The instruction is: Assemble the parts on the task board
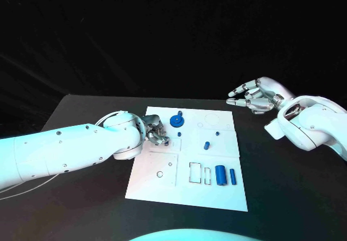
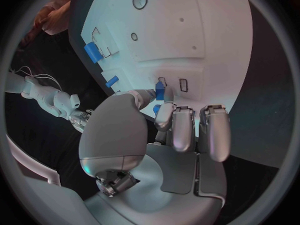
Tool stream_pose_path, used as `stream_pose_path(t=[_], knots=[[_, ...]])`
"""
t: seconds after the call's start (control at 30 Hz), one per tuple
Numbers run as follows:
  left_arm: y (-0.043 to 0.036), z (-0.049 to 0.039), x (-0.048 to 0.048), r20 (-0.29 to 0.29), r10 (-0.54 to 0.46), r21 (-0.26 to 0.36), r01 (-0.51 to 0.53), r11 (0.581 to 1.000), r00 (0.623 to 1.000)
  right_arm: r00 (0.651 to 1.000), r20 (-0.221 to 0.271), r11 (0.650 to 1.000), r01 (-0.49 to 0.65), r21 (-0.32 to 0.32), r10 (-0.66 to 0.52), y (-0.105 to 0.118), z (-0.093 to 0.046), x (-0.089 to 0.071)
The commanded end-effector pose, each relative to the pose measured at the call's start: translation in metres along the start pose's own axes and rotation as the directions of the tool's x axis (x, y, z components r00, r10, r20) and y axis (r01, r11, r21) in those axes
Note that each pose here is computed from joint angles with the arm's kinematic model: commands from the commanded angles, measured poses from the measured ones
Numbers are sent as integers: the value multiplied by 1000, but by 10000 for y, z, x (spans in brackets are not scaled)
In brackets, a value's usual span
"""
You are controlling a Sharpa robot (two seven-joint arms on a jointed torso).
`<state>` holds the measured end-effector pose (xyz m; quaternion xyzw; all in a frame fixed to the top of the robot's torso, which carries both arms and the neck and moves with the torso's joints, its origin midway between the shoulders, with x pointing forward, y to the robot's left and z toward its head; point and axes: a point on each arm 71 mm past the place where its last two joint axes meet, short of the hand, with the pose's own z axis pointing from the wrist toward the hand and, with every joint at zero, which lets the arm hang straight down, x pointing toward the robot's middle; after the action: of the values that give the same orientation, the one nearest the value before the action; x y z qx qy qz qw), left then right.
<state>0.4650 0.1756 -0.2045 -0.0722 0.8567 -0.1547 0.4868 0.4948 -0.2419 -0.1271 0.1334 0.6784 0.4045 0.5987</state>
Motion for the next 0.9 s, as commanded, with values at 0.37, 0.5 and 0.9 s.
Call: stream_pose_path(t=[0.37, 0.5, 0.9], knots=[[-30, 26, 13, -10, 31, 0, -31, 1000, 999, 1000, -10, 1000, 6, -5, -6, 8, 2, 13], [-25, 31, 18, -20, 39, -5, -39, 999, 999, 1000, -11, 1000, 6, -4, -6, 7, 2, 13], [-9, 48, 22, -35, 81, -13, -81, 997, 996, 1000, -16, 1000, 5, -4, -5, 13, 0, 20]])
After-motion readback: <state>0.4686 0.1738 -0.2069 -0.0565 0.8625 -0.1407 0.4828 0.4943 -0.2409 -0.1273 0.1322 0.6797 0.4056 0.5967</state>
